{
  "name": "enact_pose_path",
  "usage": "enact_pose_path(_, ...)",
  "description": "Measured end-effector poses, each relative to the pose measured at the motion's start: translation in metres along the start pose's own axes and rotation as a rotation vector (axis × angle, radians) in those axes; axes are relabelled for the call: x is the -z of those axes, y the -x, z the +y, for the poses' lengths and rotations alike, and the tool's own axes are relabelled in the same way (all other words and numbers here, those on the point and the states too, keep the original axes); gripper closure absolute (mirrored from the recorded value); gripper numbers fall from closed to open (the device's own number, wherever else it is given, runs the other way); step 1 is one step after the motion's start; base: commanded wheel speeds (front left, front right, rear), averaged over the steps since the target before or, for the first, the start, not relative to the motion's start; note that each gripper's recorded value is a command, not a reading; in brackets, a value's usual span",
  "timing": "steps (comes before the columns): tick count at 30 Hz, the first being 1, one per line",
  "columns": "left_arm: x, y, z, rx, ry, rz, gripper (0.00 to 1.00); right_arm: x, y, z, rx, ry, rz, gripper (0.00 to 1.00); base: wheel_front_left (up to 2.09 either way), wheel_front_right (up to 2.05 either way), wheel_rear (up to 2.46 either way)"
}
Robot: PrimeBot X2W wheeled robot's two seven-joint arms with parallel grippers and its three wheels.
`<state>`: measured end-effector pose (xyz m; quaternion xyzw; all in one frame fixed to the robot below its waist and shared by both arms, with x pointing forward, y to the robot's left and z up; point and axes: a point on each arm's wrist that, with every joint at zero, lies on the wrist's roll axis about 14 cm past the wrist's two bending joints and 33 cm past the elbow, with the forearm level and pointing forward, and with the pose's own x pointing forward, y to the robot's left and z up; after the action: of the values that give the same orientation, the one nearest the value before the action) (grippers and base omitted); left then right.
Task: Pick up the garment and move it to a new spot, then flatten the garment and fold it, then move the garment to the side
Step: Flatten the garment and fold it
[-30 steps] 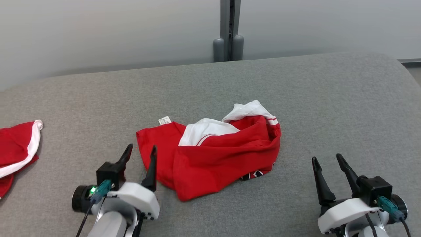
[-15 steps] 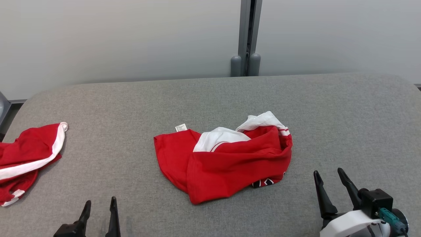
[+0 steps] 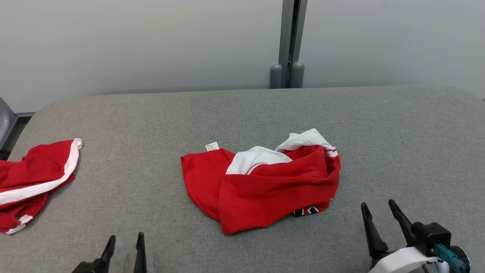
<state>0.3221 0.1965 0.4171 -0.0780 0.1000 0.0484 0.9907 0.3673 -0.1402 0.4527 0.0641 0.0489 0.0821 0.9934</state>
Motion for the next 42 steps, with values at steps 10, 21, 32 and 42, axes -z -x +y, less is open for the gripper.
enact_pose_path(10,0.014,0.010,-0.006,0.009,0.034,0.041,0.00,-0.034,-0.044,0.035,-0.116,0.020,-0.083,0.00,0.00,0.00,0.00)
enact_pose_path(21,0.020,0.020,0.016,-0.073,0.052,0.058,0.00,-0.053,-0.117,0.063,-0.226,0.076,-0.083,0.00,0.00,0.00,0.00)
enact_pose_path(32,0.029,0.023,0.032,-0.140,0.064,0.096,0.00,0.009,-0.156,0.054,-0.205,0.049,0.149,0.00,0.00,0.00,0.00)
enact_pose_path(42,0.023,0.011,0.025,-0.125,0.082,0.080,0.00,0.016,-0.161,0.053,-0.220,0.053,0.184,1.00,0.00,0.00,0.00)
